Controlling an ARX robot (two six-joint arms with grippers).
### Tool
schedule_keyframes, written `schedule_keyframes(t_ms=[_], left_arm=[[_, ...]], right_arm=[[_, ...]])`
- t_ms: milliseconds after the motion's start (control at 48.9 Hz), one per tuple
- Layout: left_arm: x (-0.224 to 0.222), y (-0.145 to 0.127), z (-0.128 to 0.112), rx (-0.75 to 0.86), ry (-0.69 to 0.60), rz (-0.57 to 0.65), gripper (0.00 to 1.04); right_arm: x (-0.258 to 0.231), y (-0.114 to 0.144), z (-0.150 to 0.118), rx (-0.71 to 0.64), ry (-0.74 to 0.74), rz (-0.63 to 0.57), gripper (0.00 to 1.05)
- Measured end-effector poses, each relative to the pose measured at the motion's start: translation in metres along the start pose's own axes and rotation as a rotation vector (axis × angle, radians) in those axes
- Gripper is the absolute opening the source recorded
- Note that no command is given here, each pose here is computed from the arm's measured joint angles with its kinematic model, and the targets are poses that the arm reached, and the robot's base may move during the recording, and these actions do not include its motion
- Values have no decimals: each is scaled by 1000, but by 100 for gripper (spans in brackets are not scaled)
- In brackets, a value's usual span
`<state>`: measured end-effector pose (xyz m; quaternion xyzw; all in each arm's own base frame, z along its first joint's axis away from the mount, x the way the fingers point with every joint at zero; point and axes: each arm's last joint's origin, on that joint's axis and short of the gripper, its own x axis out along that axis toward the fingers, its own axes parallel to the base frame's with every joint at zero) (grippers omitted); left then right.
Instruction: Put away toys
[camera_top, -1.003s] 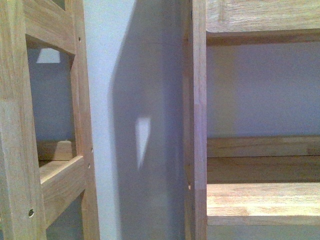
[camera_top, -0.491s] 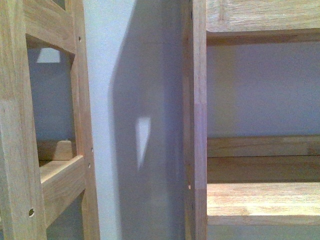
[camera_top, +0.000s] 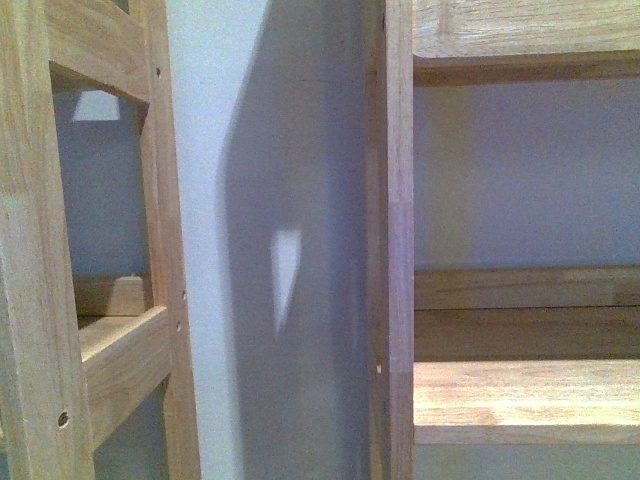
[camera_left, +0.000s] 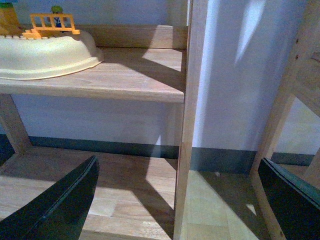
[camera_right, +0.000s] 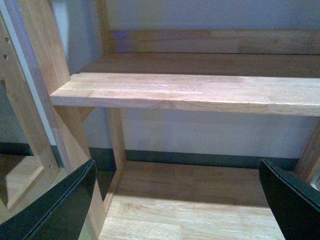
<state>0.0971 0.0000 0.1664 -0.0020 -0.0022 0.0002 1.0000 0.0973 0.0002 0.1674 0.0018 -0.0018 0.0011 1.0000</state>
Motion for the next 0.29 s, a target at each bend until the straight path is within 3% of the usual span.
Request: schedule_keyframes(t_ms=[286], left_arm=[[0,0,0,0,0,0,99]], right_arm=[[0,0,0,0,0,0,98]])
